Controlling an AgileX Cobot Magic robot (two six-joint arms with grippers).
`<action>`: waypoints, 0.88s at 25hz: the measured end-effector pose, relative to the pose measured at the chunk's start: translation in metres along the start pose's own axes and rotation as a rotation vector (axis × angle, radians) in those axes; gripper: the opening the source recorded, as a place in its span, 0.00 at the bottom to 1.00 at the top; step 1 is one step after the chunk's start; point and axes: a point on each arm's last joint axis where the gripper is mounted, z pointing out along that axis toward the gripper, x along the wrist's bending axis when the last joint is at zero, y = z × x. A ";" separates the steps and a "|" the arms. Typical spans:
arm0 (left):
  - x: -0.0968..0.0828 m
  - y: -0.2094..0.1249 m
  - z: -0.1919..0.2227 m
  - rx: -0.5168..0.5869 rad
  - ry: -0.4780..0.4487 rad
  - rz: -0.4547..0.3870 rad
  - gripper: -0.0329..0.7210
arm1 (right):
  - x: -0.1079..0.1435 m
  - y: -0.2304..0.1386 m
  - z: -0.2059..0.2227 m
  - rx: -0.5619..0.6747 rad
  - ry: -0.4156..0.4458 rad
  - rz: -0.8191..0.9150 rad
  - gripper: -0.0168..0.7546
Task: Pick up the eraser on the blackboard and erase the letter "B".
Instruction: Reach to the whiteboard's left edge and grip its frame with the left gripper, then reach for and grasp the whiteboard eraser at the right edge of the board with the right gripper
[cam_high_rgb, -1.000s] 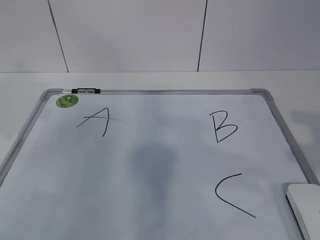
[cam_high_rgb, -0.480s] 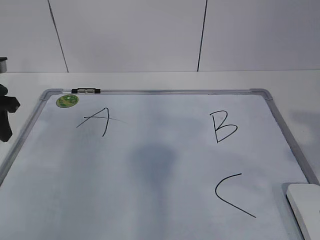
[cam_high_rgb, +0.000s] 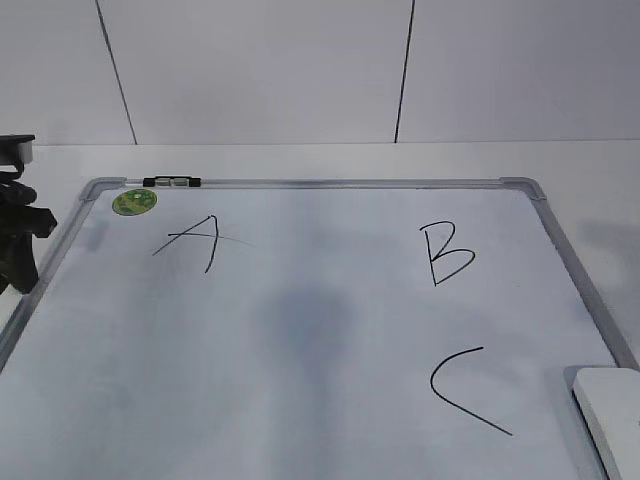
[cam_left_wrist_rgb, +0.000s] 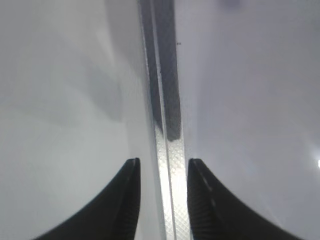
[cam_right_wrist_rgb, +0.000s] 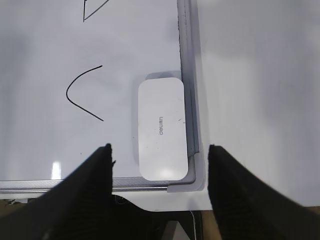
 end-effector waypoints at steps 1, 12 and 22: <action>0.000 0.000 0.001 0.002 0.000 0.000 0.36 | 0.000 0.000 0.000 0.000 0.000 0.000 0.65; 0.003 0.002 0.017 0.037 0.010 0.003 0.35 | 0.000 0.000 0.000 0.000 0.001 0.000 0.65; 0.005 0.003 0.023 0.050 0.025 0.012 0.29 | 0.000 0.000 0.000 0.000 0.001 0.004 0.65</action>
